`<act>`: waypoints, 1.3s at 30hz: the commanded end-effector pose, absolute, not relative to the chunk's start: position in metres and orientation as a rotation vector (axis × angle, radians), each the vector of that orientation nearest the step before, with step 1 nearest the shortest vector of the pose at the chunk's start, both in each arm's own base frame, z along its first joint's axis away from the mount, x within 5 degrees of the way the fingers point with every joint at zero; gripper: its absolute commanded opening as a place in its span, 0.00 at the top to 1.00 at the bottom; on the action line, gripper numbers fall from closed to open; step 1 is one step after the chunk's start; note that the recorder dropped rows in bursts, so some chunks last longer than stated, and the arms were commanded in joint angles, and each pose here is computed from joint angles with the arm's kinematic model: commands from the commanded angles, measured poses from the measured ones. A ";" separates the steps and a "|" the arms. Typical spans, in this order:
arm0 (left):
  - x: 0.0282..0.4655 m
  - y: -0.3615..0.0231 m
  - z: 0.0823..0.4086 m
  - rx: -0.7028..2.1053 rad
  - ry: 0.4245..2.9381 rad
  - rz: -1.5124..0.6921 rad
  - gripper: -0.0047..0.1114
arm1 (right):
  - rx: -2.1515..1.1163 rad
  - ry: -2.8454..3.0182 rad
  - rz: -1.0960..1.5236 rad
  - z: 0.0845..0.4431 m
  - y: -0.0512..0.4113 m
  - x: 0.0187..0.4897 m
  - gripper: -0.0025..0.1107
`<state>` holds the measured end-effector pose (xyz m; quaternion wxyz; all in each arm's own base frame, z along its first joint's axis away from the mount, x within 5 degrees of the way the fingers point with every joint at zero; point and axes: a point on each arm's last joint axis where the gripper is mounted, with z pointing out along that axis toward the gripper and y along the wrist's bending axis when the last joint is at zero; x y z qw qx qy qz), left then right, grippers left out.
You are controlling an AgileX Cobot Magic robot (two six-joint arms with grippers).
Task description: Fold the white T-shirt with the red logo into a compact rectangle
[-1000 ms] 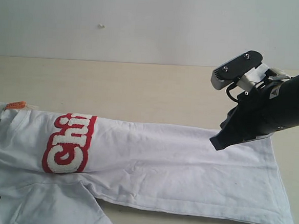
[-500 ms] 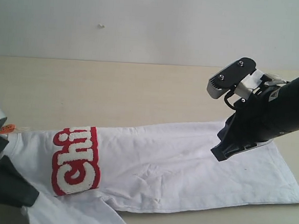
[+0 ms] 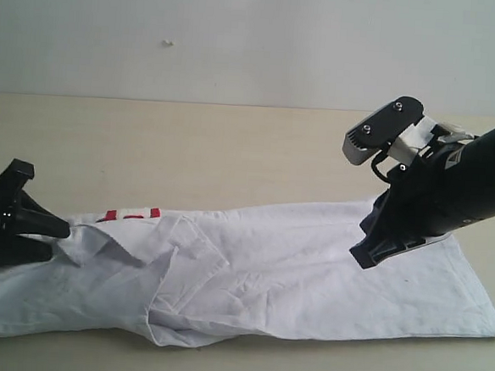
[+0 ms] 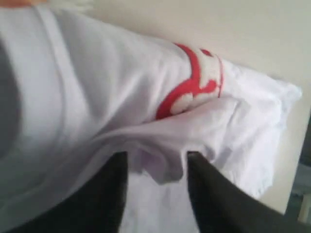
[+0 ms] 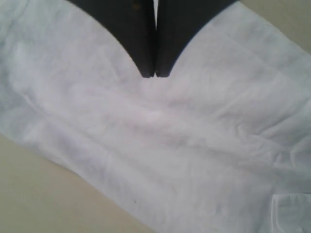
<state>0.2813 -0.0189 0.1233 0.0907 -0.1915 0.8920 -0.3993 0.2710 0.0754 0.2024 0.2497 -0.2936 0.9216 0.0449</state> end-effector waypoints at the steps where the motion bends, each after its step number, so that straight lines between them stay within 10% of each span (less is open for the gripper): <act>1: 0.286 -0.015 0.109 -0.613 2.647 -1.141 0.25 | -0.796 2.495 0.118 0.203 0.076 0.272 0.98; 14: 0.279 -0.020 0.122 -0.291 2.601 -1.390 0.34 | -0.798 2.506 0.124 0.202 0.076 0.271 0.98; 22: 0.266 -0.019 0.136 0.016 2.584 -1.494 0.96 | -0.797 2.511 0.126 0.202 0.076 0.271 0.98; 39: 0.272 -0.079 0.110 0.104 2.738 -0.983 0.96 | -0.794 2.508 0.126 0.202 0.076 0.271 0.98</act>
